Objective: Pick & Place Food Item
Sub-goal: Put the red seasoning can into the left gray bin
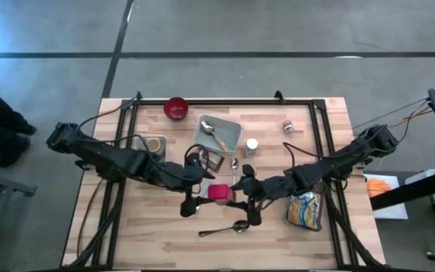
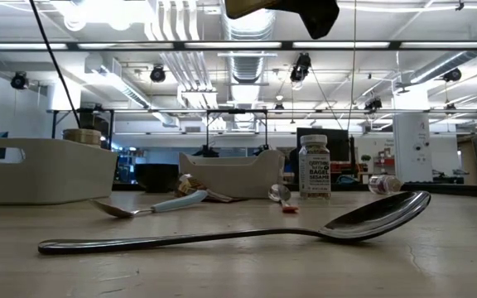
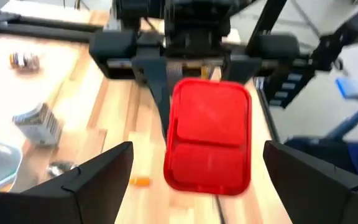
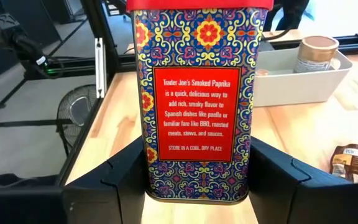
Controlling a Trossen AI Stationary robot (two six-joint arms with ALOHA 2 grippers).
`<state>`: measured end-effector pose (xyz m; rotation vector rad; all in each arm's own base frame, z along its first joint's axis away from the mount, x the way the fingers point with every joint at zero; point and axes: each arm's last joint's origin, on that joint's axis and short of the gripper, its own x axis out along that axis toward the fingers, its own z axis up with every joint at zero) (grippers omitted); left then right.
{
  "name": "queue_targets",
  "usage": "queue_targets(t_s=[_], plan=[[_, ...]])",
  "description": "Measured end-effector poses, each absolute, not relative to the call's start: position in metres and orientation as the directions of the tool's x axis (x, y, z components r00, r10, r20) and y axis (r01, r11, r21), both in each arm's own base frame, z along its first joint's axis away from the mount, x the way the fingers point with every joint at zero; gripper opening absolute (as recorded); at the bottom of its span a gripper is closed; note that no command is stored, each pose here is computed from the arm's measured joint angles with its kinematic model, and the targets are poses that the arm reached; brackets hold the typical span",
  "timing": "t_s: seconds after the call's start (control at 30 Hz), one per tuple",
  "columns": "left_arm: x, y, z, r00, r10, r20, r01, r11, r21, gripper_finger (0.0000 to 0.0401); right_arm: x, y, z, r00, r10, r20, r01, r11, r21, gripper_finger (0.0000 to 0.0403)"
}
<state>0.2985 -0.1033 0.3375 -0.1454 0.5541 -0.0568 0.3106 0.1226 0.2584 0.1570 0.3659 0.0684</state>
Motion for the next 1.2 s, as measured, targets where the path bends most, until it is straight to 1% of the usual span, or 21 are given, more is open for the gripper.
queue_targets(t_s=[0.1,0.3,0.5,0.7,0.97,1.2], plan=[[0.298,-0.103,0.343,0.838,-0.104,-0.535,0.024,0.988,-0.154,0.0365,0.310,0.123,0.258,0.929,0.113,-0.352,-0.055,0.984,0.170,0.0208],[0.297,-0.106,0.341,0.808,-0.195,-0.556,0.104,0.976,-0.192,0.0365,0.310,0.124,0.259,0.928,0.125,-0.351,-0.067,0.983,0.174,0.0208],[0.300,-0.106,0.339,0.806,-0.195,-0.559,0.103,0.976,-0.192,0.0365,0.310,0.123,0.259,0.928,0.130,-0.349,-0.073,0.982,0.172,0.0208],[0.313,-0.110,0.324,0.778,-0.200,-0.596,0.105,0.976,-0.192,0.0365,0.311,0.122,0.259,0.930,0.127,-0.346,-0.069,0.982,0.175,0.0208],[0.319,-0.108,0.319,0.771,-0.211,-0.601,0.108,0.973,-0.204,0.0365,0.312,0.121,0.259,0.928,0.136,-0.348,-0.076,0.981,0.181,0.0208],[0.321,-0.105,0.321,0.772,-0.247,-0.586,0.130,0.963,-0.234,0.0365,0.322,0.124,0.244,0.907,0.152,-0.392,-0.085,0.979,0.182,0.0208]])
